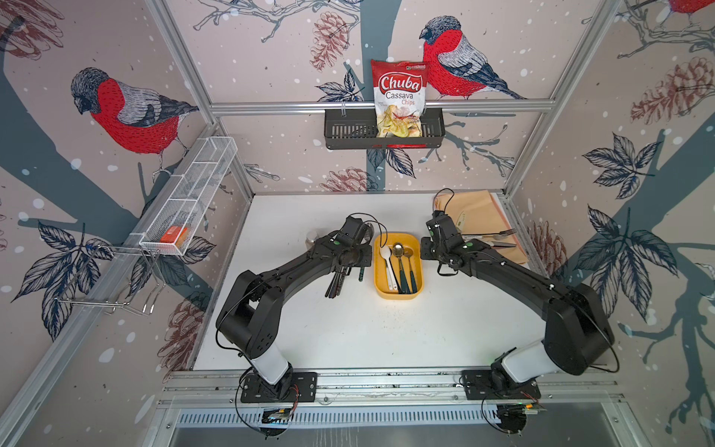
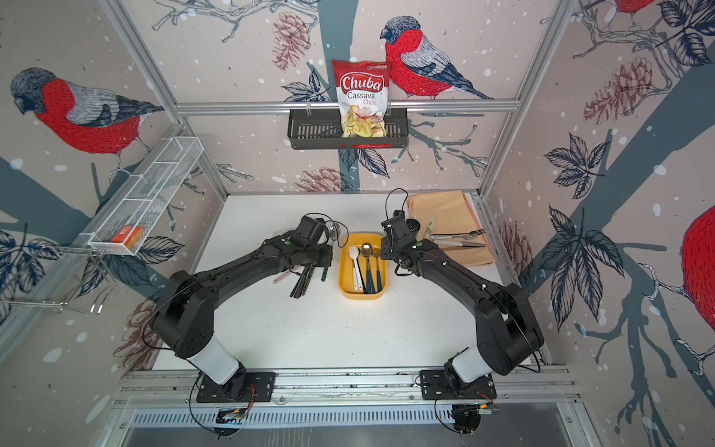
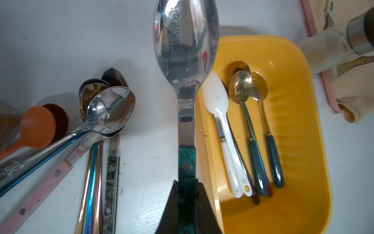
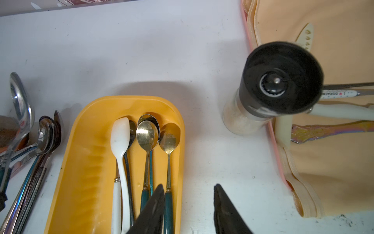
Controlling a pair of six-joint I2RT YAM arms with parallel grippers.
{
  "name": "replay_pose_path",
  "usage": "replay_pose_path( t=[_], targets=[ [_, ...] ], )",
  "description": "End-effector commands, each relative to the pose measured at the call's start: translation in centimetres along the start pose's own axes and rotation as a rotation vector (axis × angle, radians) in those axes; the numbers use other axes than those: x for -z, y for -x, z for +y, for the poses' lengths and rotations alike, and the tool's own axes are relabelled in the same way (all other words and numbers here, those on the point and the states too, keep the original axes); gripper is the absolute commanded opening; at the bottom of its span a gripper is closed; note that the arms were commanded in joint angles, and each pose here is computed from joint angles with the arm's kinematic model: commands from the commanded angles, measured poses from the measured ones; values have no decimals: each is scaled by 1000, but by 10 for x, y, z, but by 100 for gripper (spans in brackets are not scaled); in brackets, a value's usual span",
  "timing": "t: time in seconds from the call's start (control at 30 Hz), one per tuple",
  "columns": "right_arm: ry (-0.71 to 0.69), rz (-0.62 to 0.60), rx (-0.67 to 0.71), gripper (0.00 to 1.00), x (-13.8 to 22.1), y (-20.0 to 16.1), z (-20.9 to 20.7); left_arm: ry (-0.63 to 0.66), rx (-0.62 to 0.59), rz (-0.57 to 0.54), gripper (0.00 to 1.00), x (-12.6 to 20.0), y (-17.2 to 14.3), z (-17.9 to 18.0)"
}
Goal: Put the spoon into the storage box
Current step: Pick up the spoon from the center of the board, then place the spoon in the storage box.
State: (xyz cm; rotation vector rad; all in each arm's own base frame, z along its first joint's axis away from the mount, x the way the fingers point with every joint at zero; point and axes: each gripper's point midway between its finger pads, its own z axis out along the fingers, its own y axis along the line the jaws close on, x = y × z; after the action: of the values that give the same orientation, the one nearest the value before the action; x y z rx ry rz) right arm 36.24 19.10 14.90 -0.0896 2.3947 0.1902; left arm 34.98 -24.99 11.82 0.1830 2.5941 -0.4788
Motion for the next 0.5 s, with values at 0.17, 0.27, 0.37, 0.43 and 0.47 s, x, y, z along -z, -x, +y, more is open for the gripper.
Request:
replay_pose_path(
  t=[0.17, 0.27, 0.37, 0.43, 0.47],
  targets=[
    [-6, -109, -32, 43, 27, 23, -8, -123, 87, -25, 0, -2, 6, -40],
    [7, -142, -37, 43, 38, 28, -10, -135, 92, -19, 0, -10, 3, -50],
    [7, -152, -38, 43, 45, 29, -14, -129, 98, -9, 0, -18, 2, -55],
    [0, -149, -38, 43, 47, 26, -18, -122, 106, -5, 0, -26, 0, -57],
    [-1, -148, -36, 43, 48, 26, -20, -121, 109, -2, 0, -28, -1, -58]
  ],
)
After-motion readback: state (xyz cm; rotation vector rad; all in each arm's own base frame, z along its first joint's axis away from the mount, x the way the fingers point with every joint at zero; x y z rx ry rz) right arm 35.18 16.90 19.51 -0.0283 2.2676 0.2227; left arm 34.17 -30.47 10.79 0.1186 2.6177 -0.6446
